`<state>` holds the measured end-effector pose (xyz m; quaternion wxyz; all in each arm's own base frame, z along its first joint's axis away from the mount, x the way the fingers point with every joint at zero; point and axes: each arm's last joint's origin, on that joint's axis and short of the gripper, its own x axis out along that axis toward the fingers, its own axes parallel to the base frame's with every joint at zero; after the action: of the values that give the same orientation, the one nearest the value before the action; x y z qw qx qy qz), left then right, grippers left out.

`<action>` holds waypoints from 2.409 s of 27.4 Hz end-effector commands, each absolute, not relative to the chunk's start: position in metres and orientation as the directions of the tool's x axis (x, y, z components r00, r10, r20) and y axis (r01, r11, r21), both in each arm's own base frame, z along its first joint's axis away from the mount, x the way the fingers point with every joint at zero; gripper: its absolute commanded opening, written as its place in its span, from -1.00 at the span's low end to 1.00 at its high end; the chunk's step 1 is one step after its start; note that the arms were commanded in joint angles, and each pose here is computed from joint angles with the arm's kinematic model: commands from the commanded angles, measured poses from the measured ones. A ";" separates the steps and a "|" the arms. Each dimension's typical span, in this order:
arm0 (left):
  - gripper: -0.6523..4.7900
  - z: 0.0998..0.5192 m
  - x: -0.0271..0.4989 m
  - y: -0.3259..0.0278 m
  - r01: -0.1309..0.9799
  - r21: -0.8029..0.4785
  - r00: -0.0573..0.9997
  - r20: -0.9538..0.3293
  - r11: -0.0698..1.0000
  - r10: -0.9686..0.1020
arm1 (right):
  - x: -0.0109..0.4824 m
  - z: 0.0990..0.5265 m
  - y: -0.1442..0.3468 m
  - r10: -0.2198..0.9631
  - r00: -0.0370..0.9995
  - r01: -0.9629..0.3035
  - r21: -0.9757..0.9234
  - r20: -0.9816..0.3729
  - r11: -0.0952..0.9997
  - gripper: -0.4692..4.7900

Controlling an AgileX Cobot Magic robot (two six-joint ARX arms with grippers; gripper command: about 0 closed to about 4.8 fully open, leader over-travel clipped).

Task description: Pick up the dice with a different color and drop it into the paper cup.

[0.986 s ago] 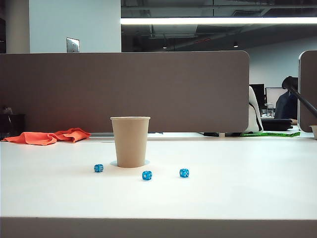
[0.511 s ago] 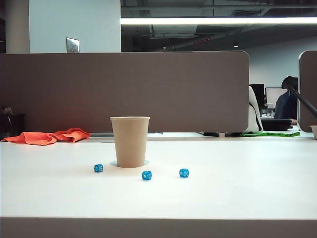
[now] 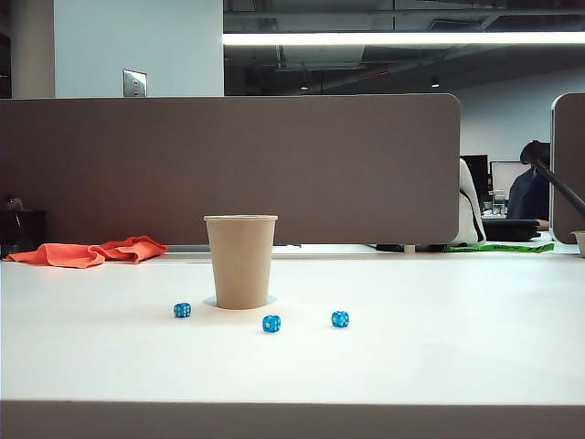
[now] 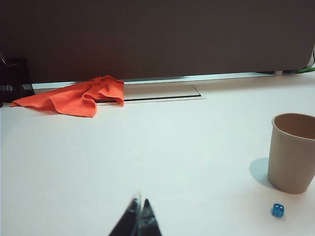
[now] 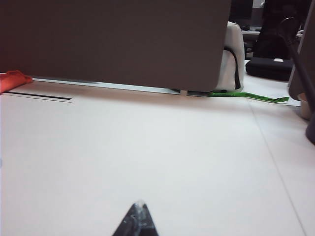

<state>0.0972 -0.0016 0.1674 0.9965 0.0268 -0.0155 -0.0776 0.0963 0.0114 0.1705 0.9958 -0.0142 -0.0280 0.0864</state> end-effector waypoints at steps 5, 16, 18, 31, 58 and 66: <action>-0.78 0.169 0.097 0.002 0.038 -0.005 0.998 0.042 0.999 -0.038 | 0.097 0.172 0.009 0.088 0.993 -0.085 -0.034 0.075 0.996 -0.82; -0.78 0.170 0.097 0.001 0.070 -0.002 0.997 0.041 0.998 -0.070 | 0.097 0.171 0.009 0.091 0.994 -0.089 -0.035 0.065 0.995 -0.83; -0.78 0.170 0.097 0.001 0.067 0.036 0.997 0.042 0.997 -0.069 | 0.097 0.171 0.009 0.090 0.994 -0.086 -0.060 0.065 0.994 -0.83; -0.78 0.170 0.097 0.001 0.059 0.024 0.997 0.044 0.998 -0.060 | 0.097 0.169 0.007 0.023 0.999 -0.022 -0.021 0.045 1.000 -0.83; -0.78 0.169 0.097 -0.005 0.114 -0.052 0.993 0.042 0.992 -0.112 | 0.097 0.169 0.007 0.025 0.999 -0.024 -0.019 0.042 1.000 -0.82; -0.78 0.169 0.097 -0.004 0.085 0.007 0.995 0.042 0.996 -0.086 | 0.097 0.169 0.007 0.025 0.999 -0.024 -0.020 0.041 1.000 -0.82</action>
<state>0.0975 -0.0040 0.1673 0.9988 -0.0141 -0.0126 -0.0448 0.0968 0.0073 0.1685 0.9997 -0.0108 -0.0168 0.0145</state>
